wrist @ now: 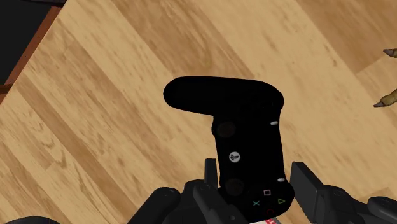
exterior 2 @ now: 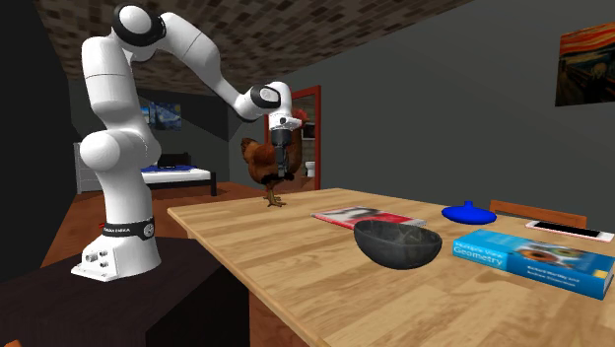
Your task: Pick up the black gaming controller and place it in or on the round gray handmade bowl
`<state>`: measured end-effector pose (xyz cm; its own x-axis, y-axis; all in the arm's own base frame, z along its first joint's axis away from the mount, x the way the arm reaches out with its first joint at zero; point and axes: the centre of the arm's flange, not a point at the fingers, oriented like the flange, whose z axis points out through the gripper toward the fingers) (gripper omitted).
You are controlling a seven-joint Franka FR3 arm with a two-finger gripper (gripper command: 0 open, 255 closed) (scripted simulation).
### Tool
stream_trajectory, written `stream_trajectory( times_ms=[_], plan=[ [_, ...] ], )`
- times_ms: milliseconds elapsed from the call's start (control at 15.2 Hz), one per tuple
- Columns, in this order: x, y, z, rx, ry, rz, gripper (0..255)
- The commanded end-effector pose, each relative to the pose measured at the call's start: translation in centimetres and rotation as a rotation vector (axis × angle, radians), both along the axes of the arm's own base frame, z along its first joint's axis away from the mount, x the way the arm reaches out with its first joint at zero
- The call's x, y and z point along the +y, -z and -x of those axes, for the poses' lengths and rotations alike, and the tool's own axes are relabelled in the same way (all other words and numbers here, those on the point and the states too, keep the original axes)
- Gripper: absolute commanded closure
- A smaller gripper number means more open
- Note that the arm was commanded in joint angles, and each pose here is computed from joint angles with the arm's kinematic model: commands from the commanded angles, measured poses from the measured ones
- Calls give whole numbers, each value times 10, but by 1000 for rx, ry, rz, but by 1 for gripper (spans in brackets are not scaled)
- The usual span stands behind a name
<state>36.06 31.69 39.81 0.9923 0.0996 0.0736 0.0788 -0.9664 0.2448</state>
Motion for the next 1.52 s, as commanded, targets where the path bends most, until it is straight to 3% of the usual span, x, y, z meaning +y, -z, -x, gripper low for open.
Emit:
stream_trajectory(
  times_ms=[0, 198, 1452],
  plan=[
    [0, -11, 0, 0, 0, 0, 255],
    [0, -24, 0, 0, 0, 0, 255],
    [-175, -29, -180, 0, 0, 0, 255]
  ],
)
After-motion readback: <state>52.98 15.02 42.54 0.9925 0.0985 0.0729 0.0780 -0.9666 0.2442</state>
